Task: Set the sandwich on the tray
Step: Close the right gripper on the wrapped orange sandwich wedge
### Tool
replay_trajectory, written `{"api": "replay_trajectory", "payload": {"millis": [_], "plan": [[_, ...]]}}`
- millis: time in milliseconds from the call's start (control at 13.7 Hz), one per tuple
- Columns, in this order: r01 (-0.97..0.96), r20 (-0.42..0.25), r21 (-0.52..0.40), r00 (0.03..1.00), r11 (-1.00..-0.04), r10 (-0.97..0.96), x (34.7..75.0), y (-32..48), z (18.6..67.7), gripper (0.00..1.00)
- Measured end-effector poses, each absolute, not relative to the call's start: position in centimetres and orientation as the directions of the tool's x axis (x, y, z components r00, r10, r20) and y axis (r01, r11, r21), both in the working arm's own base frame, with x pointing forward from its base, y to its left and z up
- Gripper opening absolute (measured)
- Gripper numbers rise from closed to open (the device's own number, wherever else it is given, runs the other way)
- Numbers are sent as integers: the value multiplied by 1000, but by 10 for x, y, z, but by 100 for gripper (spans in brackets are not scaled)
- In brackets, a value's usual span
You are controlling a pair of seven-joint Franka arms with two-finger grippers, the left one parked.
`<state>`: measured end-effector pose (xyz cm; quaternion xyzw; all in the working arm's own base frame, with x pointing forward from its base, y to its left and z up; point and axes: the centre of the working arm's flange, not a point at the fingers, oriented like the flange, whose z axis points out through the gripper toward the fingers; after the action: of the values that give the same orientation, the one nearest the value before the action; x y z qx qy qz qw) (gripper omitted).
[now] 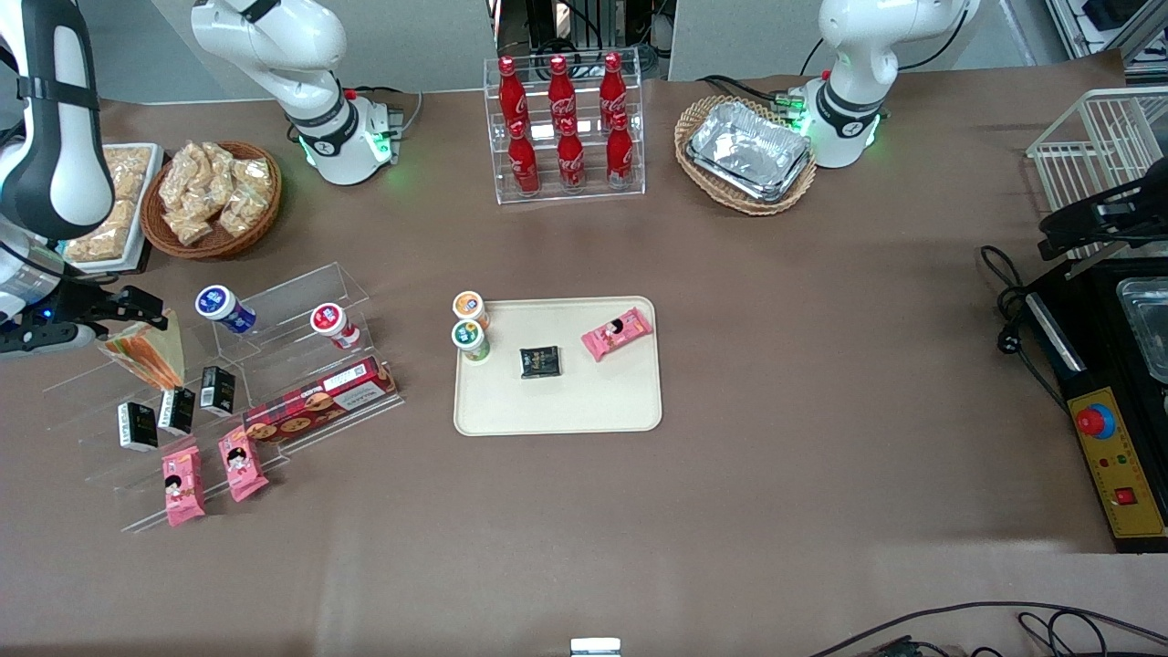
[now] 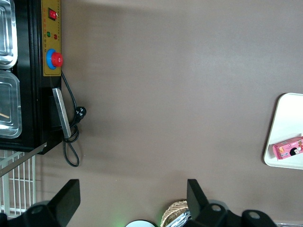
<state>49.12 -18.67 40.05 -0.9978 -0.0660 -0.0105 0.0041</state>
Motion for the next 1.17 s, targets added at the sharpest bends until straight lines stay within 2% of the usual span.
{"api": "replay_trajectory", "payload": {"millis": [437, 728, 874, 947, 1166], "plan": [[147, 38, 13, 988, -989, 147, 492, -187, 390, 99], [158, 30, 30, 987, -987, 159, 494, -189, 381, 86], [159, 26, 30, 987, -987, 160, 495, -189, 378, 83], [159, 24, 29, 987, -987, 160, 495, -189, 376, 75], [158, 23, 30, 987, -987, 159, 496, -190, 375, 42]]}}
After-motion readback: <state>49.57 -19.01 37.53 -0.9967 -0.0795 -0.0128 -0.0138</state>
